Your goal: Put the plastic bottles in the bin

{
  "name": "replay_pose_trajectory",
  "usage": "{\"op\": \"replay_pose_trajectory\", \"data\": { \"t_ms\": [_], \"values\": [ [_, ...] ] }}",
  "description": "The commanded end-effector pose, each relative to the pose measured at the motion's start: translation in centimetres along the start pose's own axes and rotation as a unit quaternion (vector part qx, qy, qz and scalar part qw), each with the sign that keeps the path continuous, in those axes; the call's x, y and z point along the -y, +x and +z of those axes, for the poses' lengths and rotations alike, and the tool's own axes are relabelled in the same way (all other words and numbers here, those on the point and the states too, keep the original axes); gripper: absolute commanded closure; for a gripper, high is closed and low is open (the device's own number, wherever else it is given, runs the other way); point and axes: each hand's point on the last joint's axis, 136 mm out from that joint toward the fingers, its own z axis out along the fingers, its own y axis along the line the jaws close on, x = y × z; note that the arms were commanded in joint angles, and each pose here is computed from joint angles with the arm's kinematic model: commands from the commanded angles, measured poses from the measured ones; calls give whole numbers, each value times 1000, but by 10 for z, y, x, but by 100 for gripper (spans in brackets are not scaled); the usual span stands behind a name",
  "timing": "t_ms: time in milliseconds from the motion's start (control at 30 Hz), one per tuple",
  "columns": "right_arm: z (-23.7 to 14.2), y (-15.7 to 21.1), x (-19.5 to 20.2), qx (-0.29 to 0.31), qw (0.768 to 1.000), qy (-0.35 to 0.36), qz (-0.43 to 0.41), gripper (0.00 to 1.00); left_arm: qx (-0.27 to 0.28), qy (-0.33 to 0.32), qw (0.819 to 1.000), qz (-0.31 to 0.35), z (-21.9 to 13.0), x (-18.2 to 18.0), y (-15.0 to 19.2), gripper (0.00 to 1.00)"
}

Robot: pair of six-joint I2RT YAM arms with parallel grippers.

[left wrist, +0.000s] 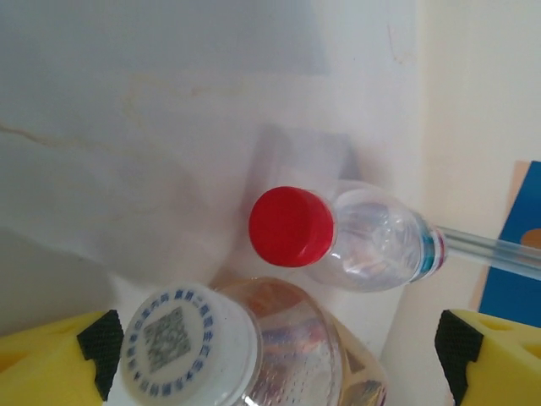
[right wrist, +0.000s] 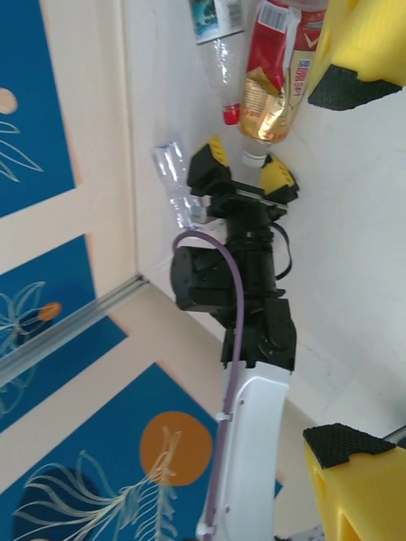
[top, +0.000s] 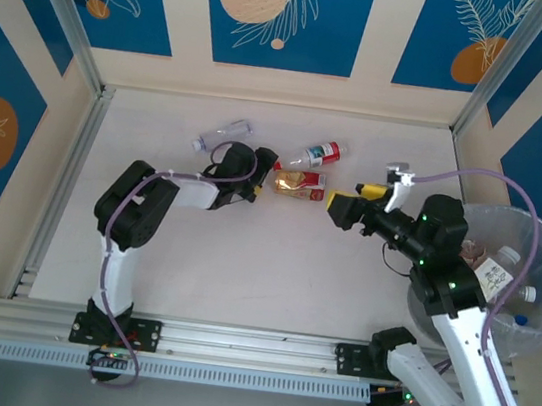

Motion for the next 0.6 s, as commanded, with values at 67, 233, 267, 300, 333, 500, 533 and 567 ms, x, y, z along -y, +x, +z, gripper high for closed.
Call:
{"op": "replay_pose_trajectory", "data": {
  "t_ms": [67, 233, 267, 300, 333, 500, 533, 567],
  "values": [
    [-4, -17, -4, 33, 996, 34, -69, 2, -3, -26, 999, -28, 16, -22, 16, 9],
    [-4, -17, -2, 36, 996, 41, -69, 2, 2, -47, 998, -30, 18, -34, 19, 15],
    [-4, -16, -1, 33, 996, 43, -69, 2, 5, -45, 998, -31, 19, -36, 18, 18],
    [-4, -15, 0, 31, 996, 47, -68, 2, 5, -44, 999, -32, 20, -37, 18, 22],
    [-5, -15, 1, 31, 996, 50, -67, 2, 5, -44, 998, -32, 20, -37, 18, 27],
    [-9, -13, 1, 28, 996, 53, -66, 2, 10, -42, 999, -21, 22, -36, 16, 45],
    [-10, -12, 1, 28, 996, 54, -66, 2, 10, -40, 999, -15, 21, -34, 16, 49],
    [-10, -11, 2, 29, 996, 55, -66, 2, 10, -37, 999, -8, 20, -32, 16, 51]
  ]
}}
